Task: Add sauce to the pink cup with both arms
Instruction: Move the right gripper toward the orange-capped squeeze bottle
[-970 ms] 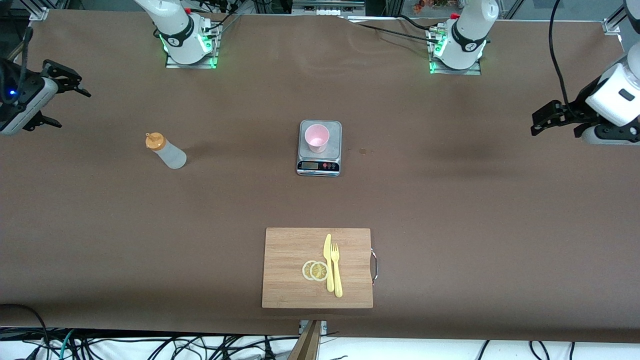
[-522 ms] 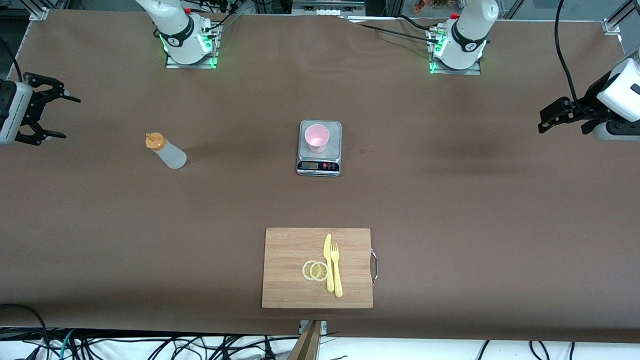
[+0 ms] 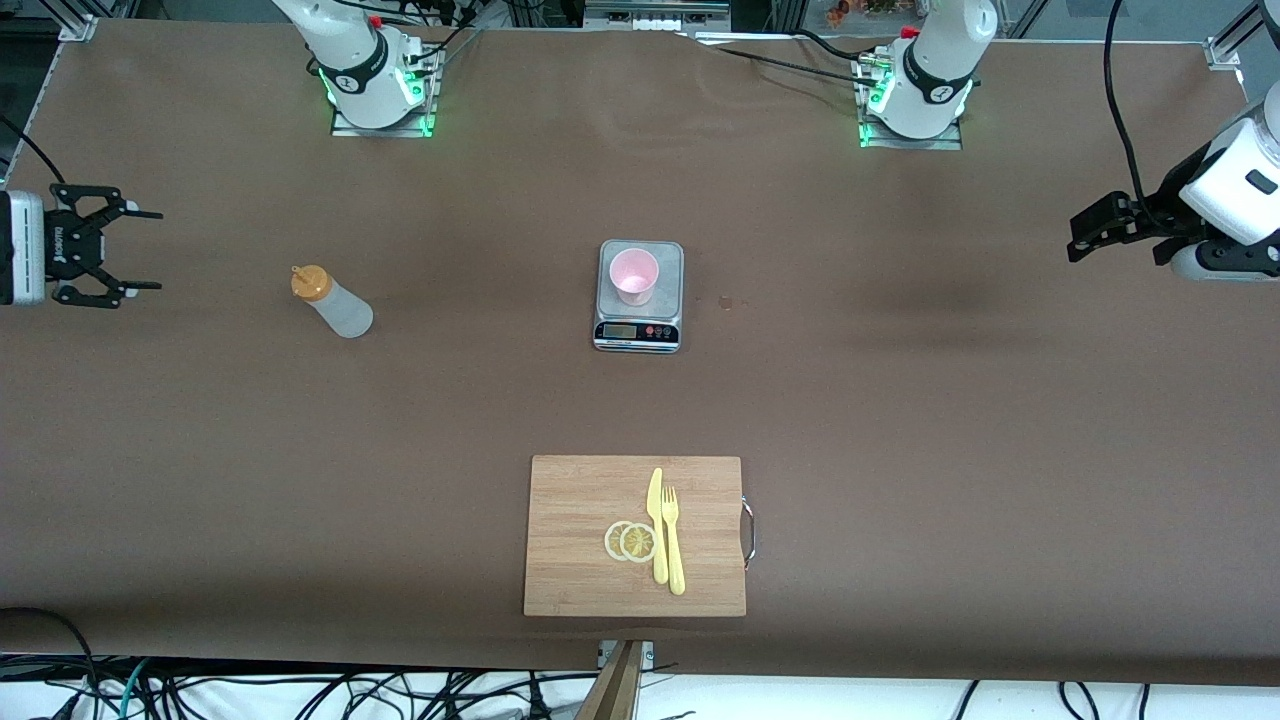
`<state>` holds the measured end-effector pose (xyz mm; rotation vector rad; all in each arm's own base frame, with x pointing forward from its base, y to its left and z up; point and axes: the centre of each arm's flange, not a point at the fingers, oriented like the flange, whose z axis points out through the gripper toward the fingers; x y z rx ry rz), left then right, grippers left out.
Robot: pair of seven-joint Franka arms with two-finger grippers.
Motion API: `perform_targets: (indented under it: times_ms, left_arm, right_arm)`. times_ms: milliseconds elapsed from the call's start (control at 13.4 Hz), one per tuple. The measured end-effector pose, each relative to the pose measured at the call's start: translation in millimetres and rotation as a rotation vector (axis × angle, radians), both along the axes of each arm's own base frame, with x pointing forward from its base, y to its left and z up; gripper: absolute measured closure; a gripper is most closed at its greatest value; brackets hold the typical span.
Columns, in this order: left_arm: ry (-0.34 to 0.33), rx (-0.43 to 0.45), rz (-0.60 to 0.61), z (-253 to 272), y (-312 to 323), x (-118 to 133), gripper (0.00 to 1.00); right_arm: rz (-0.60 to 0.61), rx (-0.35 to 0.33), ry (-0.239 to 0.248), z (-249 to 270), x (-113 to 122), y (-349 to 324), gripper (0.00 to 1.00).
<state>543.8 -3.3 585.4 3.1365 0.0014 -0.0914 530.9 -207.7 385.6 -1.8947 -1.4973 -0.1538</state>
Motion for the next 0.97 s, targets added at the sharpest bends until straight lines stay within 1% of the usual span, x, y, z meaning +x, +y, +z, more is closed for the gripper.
perform_targets:
  times_ms: [224, 373, 597, 672, 821, 970]
  left_arm:
    - [0.012, 0.000, 0.000, 0.6, -0.2, -1.6, 0.00]
    - [0.007, 0.000, -0.005, 3.0, -2.9, -1.3, 0.00]
    - [0.002, 0.000, -0.006, 6.0, -3.5, -1.0, 0.00]
    - [0.002, 0.000, -0.006, 6.1, -3.5, -1.1, 0.00]
    - [0.003, 0.000, -0.006, 6.1, -3.5, -1.1, 0.00]
    - [0.003, 0.000, -0.006, 6.2, -3.5, -1.2, 0.00]
  right_arm:
    - [0.105, 0.175, -0.088, -41.1, -3.7, -9.7, 0.00]
    - [0.146, 0.264, -0.134, -61.2, -7.3, -15.6, 0.00]
    - [0.176, 0.394, -0.234, -87.1, -4.9, -14.5, 0.00]
    - [0.188, 0.430, -0.260, -97.7, -3.9, -12.6, 0.00]
    - [0.200, 0.484, -0.288, -120.5, -4.2, -11.0, 0.00]
    - [0.202, 0.519, -0.294, -139.5, -6.1, -10.5, 0.00]
